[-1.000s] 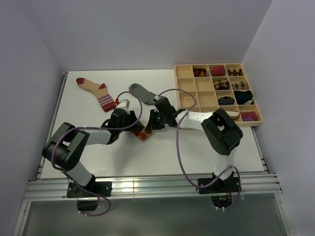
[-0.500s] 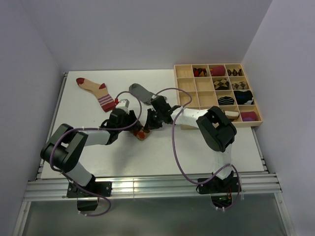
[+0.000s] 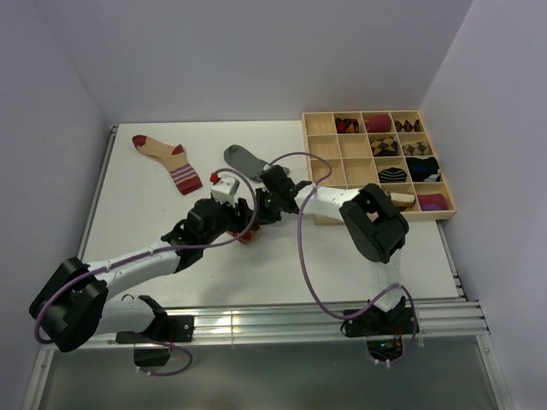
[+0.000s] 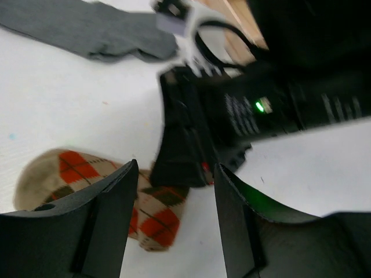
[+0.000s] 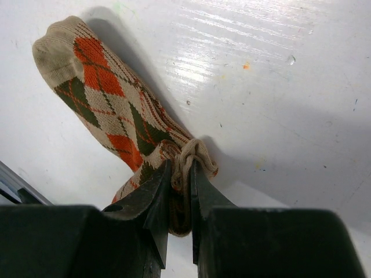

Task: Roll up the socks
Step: Roll the sock at the center of the board.

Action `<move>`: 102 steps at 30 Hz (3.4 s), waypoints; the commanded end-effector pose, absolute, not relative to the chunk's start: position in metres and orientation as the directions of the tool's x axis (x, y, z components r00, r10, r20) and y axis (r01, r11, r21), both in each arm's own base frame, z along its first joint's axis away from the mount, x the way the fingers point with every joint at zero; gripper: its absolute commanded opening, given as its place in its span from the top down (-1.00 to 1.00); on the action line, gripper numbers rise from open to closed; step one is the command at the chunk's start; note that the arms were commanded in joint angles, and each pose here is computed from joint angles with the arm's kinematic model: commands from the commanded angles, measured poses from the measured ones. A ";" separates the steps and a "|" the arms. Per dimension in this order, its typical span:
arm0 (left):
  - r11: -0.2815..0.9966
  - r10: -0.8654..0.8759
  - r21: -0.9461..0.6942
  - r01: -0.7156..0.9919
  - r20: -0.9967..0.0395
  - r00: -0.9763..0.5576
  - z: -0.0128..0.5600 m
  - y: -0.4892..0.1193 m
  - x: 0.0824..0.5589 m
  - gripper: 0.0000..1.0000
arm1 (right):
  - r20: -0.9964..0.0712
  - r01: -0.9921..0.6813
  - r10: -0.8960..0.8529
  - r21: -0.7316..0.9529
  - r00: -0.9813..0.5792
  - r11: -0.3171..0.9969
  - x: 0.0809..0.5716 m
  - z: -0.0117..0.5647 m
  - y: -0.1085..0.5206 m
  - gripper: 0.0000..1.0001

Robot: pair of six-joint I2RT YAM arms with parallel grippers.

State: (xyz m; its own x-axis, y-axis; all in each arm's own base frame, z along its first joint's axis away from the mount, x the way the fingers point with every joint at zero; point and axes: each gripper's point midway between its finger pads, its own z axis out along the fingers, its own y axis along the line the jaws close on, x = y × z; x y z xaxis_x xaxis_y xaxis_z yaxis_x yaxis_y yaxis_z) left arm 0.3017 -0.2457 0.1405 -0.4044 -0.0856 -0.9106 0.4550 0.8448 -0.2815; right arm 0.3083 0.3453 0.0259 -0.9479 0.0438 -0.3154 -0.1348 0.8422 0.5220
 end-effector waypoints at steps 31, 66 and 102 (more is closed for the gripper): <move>0.944 0.045 -0.155 0.291 -0.814 -0.579 0.034 -0.219 0.268 0.43 | -0.232 -0.109 -0.002 0.448 -0.973 0.887 0.291 -0.002 0.333 1.00; 0.944 -0.124 -0.307 0.120 -0.670 -0.732 0.018 -0.200 0.317 0.43 | -0.396 0.011 0.422 0.718 -0.815 0.696 0.291 0.075 0.315 -0.24; 0.922 -0.180 -0.382 0.062 -0.565 -0.805 -0.006 -0.207 0.302 0.42 | -0.332 0.057 0.474 0.769 -0.816 0.637 0.322 0.056 0.363 -0.12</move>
State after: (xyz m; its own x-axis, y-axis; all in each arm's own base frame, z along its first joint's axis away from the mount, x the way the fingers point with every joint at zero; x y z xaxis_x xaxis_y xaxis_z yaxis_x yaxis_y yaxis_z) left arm 0.3347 -0.2152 0.0324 -0.7107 -0.2484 -0.6582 0.0792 0.9014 -0.4258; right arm 0.3049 0.3480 0.0357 -0.8413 0.4453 -0.3065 0.0908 0.6753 0.7320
